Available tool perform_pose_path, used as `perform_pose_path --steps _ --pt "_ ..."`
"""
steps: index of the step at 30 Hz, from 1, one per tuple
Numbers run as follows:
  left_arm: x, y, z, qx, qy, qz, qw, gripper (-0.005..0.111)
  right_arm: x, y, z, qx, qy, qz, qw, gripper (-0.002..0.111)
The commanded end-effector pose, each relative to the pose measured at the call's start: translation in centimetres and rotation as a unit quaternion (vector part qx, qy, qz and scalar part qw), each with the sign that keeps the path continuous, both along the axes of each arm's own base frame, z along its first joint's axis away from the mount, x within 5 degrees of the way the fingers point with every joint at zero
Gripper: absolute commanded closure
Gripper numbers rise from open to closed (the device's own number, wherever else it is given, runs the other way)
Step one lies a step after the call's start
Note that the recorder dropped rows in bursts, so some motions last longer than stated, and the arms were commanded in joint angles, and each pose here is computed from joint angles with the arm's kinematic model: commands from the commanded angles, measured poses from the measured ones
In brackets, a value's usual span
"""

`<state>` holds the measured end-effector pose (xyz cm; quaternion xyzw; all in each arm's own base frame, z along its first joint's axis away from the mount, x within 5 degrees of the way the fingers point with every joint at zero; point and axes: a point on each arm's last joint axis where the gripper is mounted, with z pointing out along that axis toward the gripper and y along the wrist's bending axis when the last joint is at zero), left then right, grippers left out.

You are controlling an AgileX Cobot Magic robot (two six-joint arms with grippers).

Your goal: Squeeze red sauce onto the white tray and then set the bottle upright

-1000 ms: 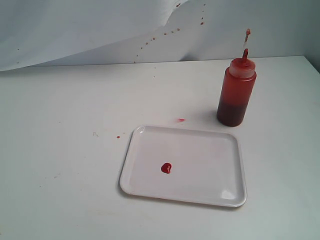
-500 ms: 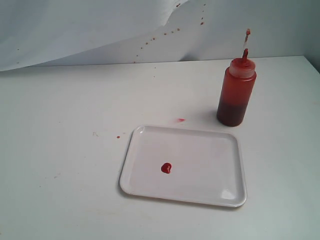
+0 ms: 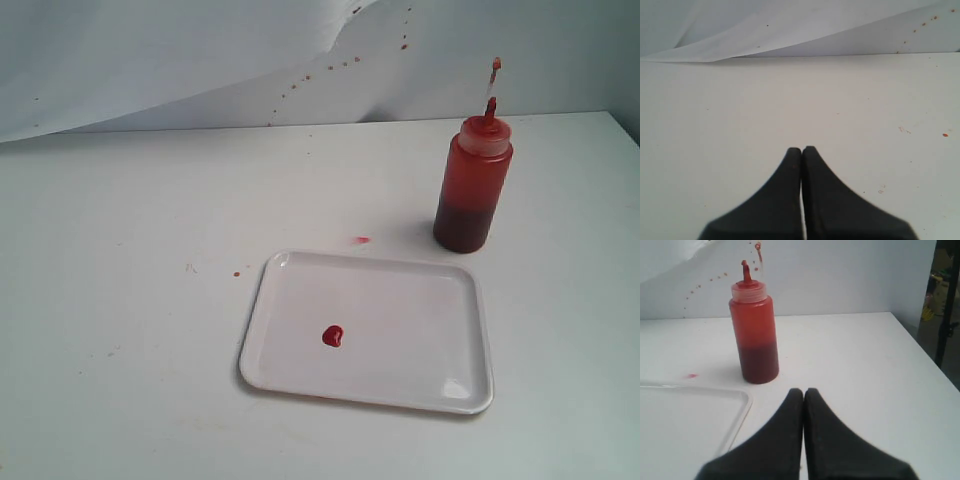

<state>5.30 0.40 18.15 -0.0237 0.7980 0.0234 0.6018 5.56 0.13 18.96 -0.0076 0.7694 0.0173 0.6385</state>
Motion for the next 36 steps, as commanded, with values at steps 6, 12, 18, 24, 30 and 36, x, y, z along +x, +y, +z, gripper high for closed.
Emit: perform_pose_path --steps 6,12,18,24,30,36 --pt "0.0 0.02 -0.04 0.003 -0.004 0.001 1.0 0.107 -0.23 0.27 -0.74 -0.001 0.036 0.029 0.999 0.108" --pt "0.0 0.02 -0.04 0.003 -0.004 0.001 1.0 0.107 -0.26 -0.12 -0.92 0.0 0.046 -0.004 0.999 0.108" --pt "0.0 0.02 -0.04 0.003 -0.004 0.001 1.0 0.107 -0.25 -0.33 -0.89 0.005 0.045 -0.017 0.999 0.108" --pt "0.0 0.02 -0.04 0.003 -0.004 0.001 1.0 0.107 -0.25 -0.32 -0.9 0.007 0.045 -0.017 0.999 0.108" --pt "0.0 0.02 -0.04 0.003 -0.004 0.001 1.0 0.107 -0.25 -0.31 -0.9 0.007 0.045 -0.017 0.999 0.108" --pt "0.0 0.02 -0.04 0.003 -0.004 0.001 1.0 0.107 -0.28 0.21 -0.94 0.086 0.052 -0.006 0.995 0.108"
